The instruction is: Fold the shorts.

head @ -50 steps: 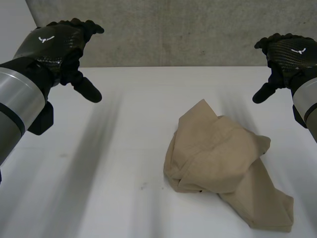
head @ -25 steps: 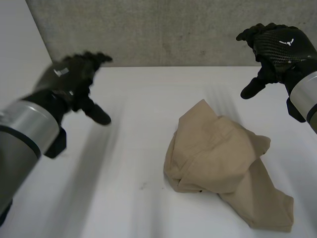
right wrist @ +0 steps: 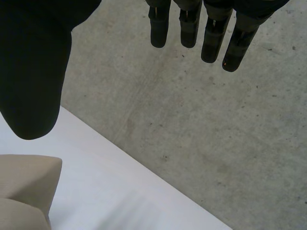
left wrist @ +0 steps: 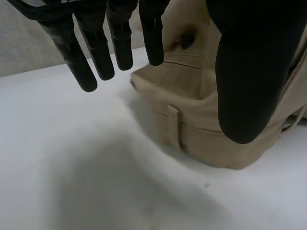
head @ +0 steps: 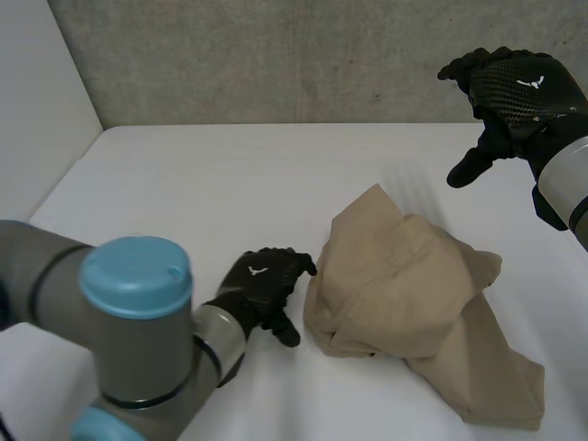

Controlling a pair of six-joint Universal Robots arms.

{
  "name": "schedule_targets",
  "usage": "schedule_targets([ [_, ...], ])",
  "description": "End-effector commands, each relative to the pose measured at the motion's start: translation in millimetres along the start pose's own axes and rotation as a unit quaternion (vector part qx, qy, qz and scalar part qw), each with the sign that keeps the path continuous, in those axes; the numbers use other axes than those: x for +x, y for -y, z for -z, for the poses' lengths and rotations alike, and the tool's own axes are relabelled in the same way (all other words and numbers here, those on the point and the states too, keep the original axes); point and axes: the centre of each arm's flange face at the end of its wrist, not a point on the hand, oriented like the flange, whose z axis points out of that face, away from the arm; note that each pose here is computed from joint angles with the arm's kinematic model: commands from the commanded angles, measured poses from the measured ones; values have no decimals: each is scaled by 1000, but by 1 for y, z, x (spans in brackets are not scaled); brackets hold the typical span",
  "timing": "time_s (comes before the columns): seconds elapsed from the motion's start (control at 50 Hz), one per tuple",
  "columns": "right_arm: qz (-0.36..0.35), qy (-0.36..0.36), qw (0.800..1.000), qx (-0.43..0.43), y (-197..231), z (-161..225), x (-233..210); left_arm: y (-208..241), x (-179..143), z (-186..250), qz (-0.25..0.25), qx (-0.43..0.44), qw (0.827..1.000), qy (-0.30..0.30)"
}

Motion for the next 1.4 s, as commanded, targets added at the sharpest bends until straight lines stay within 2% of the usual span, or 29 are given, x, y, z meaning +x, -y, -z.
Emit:
schedule_targets([
  [0.02,-1,1,1000,-3,-1,1,0,-21,25,-22,10,-19,999,-31],
  [0.1,-1,0,1000,-3,-1,1,0,-23,32,-27,10,-18,999,-36],
  [0.16,0,0,1000,-3,-1,1,0,-19,26,-30,12,-7,1000,-7],
  [0.24,0,0,1000,-3,-1,1,0,-2,1,-28,10,32,993,113],
  [0.26,0,1,1000,-2,-1,2,-1,12,-14,-25,15,57,984,166],
  [0.32,0,1,1000,-2,-1,2,-1,45,-52,-22,21,102,966,235],
  [0.38,0,1,1000,-3,-1,2,-1,74,-80,-17,19,141,955,260],
  [0.4,0,1,1000,-3,-1,2,-1,96,-101,-12,15,171,945,280],
  [0.44,0,2,1000,-3,-1,2,-1,115,-122,-7,8,198,933,301],
  [0.52,0,4,1000,-3,-1,3,-3,156,-146,2,-26,272,908,317],
  [0.54,0,5,1000,-2,-1,3,-3,173,-144,6,-39,310,899,308],
  [0.62,-1,6,1000,-4,-1,3,-4,203,-135,12,-60,382,880,277],
  [0.66,-1,7,1000,-3,-1,3,-4,210,-127,12,-66,398,878,256],
  [0.76,-1,7,1000,-6,-3,4,-5,207,-74,2,-91,410,895,150],
  [0.78,-1,7,1000,-6,-3,4,-5,197,-56,-7,-97,399,905,114],
  [0.86,-1,7,1000,-6,-3,4,-5,160,5,-32,-114,365,924,2],
  [0.92,0,3,1000,-3,0,4,-2,129,37,-46,-126,331,933,-60],
  [1.0,0,-1,1000,3,2,4,0,91,61,-56,-135,282,944,-107],
  [1.14,0,-2,1000,5,3,4,1,84,68,-49,-154,272,944,-107],
  [1.2,1,-1,1000,5,4,4,0,100,56,-38,-160,283,943,-76],
  [1.28,4,6,1000,3,5,4,-1,120,25,-19,-152,286,946,-7],
  [1.36,40,21,999,-21,-2,8,-6,122,5,6,-140,268,952,41],
  [1.4,87,43,994,-47,-10,12,-12,110,-3,17,-137,237,960,59],
])
